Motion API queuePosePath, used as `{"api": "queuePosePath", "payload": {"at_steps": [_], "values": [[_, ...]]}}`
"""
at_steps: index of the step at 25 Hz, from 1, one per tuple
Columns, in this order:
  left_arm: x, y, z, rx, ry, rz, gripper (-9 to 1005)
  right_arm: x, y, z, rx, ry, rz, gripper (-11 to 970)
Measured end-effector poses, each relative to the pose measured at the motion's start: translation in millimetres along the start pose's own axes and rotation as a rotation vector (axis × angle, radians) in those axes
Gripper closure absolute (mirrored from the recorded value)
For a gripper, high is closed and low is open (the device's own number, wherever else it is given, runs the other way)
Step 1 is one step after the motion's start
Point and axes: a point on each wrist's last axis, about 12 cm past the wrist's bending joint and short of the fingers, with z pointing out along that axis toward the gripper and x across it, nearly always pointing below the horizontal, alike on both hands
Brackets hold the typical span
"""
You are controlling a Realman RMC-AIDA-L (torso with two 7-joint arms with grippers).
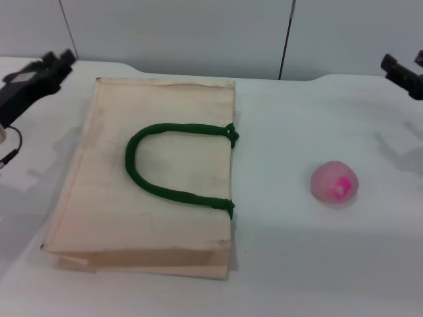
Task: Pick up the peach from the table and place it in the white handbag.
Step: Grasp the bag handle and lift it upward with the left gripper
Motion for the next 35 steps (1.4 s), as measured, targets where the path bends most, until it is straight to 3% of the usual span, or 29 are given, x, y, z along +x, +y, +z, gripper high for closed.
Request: {"api": "queuePosePath", "payload": {"at_steps": [11,19,35], "values": [[-21,-15.0,19,0.157,0.316,-0.145,550,-6,5.5,6,-0.059,0.04,-0.021,68],[-28,-23.2,28,0.196,0.543,-0.208,549,-6,6.9,6,-0.063,0.04,-0.012,69],[-33,-25.2,31,0.16,0.7,-0.296,548,-8,7.5,8,-0.066,0.036,-0.015,70]]}}
